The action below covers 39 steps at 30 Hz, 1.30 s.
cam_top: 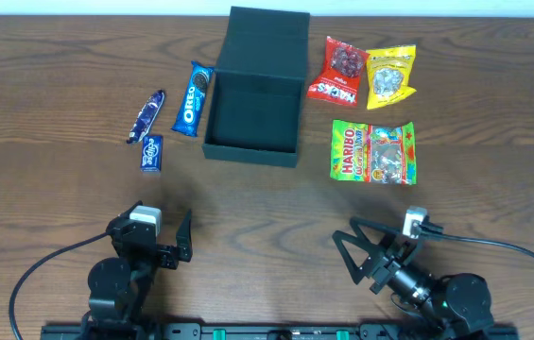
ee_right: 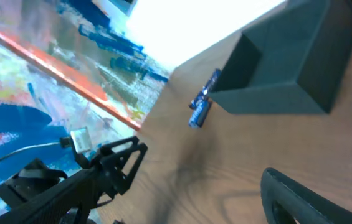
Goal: Pack container
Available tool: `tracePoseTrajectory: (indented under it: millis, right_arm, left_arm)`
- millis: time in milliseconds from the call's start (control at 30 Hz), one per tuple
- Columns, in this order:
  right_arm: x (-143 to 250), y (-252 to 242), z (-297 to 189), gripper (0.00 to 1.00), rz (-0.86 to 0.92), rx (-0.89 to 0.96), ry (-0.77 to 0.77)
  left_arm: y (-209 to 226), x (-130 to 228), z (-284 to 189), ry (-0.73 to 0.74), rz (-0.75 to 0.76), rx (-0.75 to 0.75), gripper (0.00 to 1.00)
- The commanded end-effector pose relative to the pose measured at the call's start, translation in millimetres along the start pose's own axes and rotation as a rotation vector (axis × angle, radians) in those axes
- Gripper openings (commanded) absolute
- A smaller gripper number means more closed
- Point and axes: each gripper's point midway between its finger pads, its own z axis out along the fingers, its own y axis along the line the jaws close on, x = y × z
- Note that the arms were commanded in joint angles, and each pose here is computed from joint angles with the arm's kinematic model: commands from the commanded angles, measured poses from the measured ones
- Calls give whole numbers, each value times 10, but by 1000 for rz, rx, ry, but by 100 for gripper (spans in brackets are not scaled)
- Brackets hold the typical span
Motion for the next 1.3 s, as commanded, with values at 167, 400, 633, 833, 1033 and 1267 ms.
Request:
tracePoseTrajectory:
  millis: [167,400,633,833,1033,1267]
  right_arm:
    - [14,-42,96,89,-66,26,75]
    - [30,-27,192,91,-109,55,181]
    - [18,-219,121,89,-181,223,245]
    - [-225,-514,-60,94,-236,494,192]
    - [-310,-617,-28,96,-238,553,178]
    - [-412,-766,13,96,-245,626,153]
  left_arm:
    - [11,95,30,18,13,-4,95]
    - [11,95,30,18,13,-4,95]
    - [8,90,30,16,13,-2,95]
    - [-85,84,28,15,-34,51,95]
    - [-256,-83,7,-38,-187,155,95]
    - [-314,-412,-18,-133,-93,188,95]
